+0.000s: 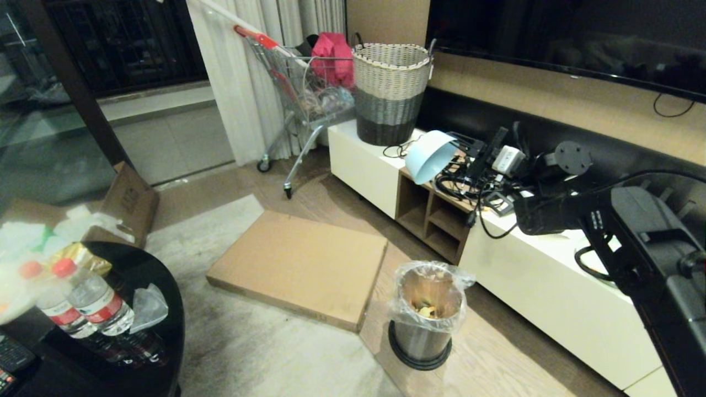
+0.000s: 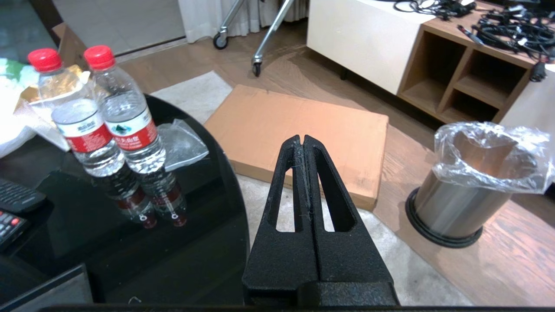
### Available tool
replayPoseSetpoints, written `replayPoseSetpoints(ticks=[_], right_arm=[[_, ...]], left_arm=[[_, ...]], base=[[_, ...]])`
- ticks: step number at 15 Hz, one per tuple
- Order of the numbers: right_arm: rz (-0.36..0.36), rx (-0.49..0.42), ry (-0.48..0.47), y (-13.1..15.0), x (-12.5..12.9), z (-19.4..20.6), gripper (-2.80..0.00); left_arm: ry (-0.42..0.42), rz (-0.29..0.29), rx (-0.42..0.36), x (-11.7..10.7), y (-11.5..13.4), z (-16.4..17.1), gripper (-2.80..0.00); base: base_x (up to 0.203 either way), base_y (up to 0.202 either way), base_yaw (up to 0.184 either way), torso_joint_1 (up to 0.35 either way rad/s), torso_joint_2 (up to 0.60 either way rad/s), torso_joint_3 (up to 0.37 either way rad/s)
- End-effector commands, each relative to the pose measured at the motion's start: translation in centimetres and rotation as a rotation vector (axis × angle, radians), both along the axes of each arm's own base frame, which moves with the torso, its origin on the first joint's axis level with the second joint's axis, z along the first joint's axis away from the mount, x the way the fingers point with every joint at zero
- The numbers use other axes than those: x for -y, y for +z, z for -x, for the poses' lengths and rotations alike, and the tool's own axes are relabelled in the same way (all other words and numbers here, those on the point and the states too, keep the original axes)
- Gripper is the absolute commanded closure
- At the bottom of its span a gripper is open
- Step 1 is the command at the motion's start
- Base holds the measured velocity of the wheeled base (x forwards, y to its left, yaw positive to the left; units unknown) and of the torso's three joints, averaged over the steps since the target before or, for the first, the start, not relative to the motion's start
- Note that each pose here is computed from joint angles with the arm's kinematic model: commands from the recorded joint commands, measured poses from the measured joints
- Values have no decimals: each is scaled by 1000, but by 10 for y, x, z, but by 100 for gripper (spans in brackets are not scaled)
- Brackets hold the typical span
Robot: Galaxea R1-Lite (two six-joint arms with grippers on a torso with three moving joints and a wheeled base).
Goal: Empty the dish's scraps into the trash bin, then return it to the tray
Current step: Put the bowl back to the table
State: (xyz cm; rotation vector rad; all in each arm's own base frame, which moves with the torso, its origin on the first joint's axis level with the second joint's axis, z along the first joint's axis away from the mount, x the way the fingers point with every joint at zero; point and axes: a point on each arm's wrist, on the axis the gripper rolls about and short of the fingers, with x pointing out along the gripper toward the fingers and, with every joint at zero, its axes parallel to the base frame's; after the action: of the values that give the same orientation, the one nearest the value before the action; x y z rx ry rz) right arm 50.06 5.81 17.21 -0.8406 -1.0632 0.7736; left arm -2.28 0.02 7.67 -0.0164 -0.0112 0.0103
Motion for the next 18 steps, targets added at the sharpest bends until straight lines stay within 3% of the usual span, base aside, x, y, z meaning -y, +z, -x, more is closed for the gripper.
replayPoseSetpoints(ticks=[1, 4, 9, 15, 18], right_arm=[[-1, 20, -4, -9, 2, 0, 0], [-43, -166, -15, -38, 5, 1, 0], [-253, -497, -134, -68, 13, 15, 0], [-477, -876, -390, -101, 18, 65, 0], [-536, -1054, -531, -100, 22, 110, 0]], left_arm=[[0, 1, 1, 0, 0, 0, 0], [0, 1, 1, 0, 0, 0, 0], [0, 1, 1, 0, 0, 0, 0], [0, 1, 1, 0, 0, 0, 0], [0, 1, 1, 0, 0, 0, 0]], base=[[0, 0, 0, 0, 0, 0], [0, 0, 0, 0, 0, 0], [0, 0, 0, 0, 0, 0], [0, 0, 0, 0, 0, 0], [0, 0, 0, 0, 0, 0]])
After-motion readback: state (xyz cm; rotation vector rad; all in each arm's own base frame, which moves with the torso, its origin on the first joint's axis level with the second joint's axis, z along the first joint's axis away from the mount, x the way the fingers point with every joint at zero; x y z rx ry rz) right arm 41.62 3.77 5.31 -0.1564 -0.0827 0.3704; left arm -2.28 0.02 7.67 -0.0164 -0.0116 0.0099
